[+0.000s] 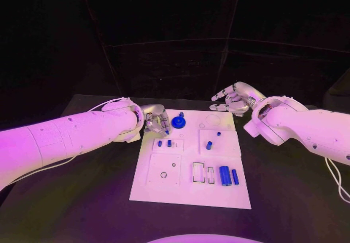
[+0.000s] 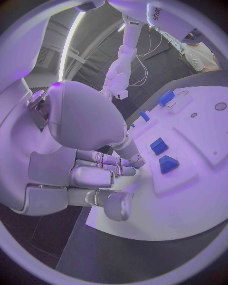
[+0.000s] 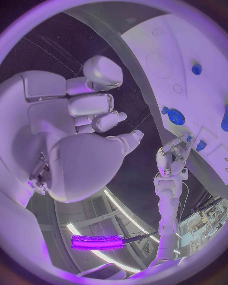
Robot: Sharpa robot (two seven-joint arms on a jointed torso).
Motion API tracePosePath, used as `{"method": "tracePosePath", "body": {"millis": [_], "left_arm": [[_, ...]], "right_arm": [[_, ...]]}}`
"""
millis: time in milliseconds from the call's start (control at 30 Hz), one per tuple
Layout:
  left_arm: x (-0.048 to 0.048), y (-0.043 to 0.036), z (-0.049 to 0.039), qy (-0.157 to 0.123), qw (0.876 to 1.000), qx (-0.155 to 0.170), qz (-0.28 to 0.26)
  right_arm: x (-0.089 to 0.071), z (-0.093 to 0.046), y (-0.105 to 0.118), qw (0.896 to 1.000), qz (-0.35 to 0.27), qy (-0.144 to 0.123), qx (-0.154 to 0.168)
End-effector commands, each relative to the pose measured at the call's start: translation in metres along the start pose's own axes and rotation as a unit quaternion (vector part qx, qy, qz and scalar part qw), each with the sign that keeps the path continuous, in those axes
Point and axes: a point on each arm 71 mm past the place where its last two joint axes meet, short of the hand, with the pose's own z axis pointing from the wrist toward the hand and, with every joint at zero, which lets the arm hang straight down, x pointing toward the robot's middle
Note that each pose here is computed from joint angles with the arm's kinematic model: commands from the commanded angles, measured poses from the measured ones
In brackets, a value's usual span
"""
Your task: Assemble the parts on the task board
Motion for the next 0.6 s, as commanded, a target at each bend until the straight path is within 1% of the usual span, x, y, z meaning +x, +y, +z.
{"method": "tracePosePath", "body": {"millis": [33,367,600], "left_arm": [[0.0021,0.0013,0.0008,0.007,1.000,-0.005,0.000],[0.0044,-0.0014,0.0020,0.007,1.000,0.000,-0.001],[0.0049,-0.0002,0.0023,0.010,1.000,-0.005,0.000]], "right_arm": [[0.0001,0.0003,0.0022,1.000,0.001,0.002,-0.004],[0.0005,0.0005,0.0025,1.000,0.001,0.003,-0.005],[0.0005,0.0005,0.0025,1.000,0.001,0.003,-0.004]]}}
